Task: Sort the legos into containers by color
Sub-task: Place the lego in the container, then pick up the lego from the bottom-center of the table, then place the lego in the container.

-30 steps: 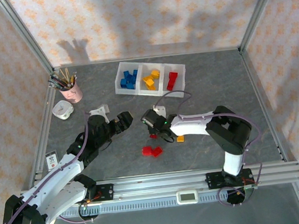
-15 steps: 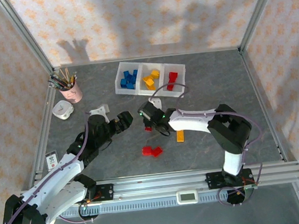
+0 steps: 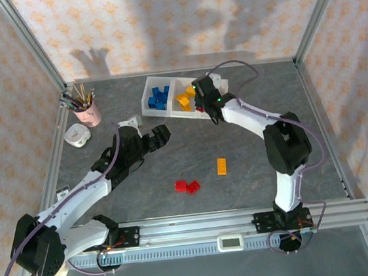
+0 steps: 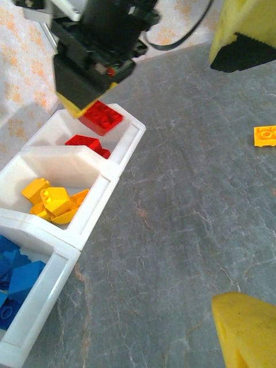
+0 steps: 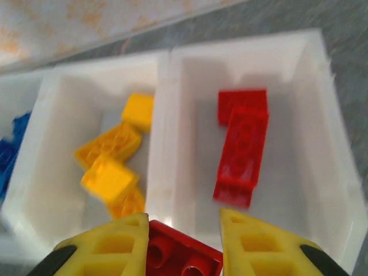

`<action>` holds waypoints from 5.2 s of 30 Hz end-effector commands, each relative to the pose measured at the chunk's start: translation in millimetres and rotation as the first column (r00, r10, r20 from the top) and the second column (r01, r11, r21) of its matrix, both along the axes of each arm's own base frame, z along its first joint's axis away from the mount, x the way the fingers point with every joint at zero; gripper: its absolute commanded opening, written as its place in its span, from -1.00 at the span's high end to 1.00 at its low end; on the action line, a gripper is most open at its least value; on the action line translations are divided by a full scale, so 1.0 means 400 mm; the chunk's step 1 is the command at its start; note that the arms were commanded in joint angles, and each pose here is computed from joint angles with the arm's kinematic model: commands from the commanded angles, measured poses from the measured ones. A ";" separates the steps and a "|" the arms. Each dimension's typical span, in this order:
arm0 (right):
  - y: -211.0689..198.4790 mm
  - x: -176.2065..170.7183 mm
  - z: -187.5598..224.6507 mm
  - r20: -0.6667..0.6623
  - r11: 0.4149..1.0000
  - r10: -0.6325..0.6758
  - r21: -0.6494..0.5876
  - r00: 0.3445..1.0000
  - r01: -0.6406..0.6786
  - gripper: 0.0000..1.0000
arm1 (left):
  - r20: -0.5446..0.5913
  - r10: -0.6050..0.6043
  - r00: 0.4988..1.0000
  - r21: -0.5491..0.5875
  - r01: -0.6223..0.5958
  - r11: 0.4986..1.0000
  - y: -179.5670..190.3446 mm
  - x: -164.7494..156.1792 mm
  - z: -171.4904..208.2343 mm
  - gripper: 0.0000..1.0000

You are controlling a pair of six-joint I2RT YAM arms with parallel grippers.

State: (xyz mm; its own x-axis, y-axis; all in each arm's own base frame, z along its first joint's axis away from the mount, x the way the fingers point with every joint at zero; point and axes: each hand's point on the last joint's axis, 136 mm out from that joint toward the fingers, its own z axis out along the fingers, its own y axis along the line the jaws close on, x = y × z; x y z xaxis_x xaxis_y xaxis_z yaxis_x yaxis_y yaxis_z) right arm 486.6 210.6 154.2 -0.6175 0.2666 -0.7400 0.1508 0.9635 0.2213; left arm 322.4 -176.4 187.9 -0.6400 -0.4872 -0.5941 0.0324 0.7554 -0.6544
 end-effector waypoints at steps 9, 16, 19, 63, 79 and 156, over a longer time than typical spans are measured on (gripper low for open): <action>-0.082 0.199 -0.079 -0.019 0.987 -0.080 -0.140 0.997 0.077 0.25 | 0.082 -0.007 0.997 -0.024 0.009 1.000 -0.034 0.087 0.070 -0.98; -0.078 0.205 -0.020 0.004 0.991 -0.067 -0.112 0.998 0.067 -0.21 | 0.090 -0.012 0.996 -0.031 0.014 0.999 -0.036 0.087 0.083 -0.98; -0.076 0.172 0.009 0.008 0.996 -0.047 -0.078 0.999 0.048 -0.25 | 0.089 -0.017 0.996 -0.039 0.021 0.999 -0.036 0.079 0.087 -0.98; 0.330 -0.708 -0.284 -0.361 0.888 0.458 0.144 0.812 -0.437 -0.58 | -0.066 0.154 0.986 0.016 -0.154 0.988 0.163 -0.181 -0.082 -0.98; 0.356 -0.756 -0.306 -0.409 0.857 0.491 0.068 0.769 -0.511 -0.36 | -0.067 0.181 0.981 0.023 -0.179 0.984 0.184 -0.200 -0.091 -0.98; -0.090 0.194 0.032 0.000 0.983 -0.043 -0.178 0.999 0.042 -0.20 | 0.087 0.065 0.994 -0.013 -0.064 0.998 0.034 0.033 0.078 -0.98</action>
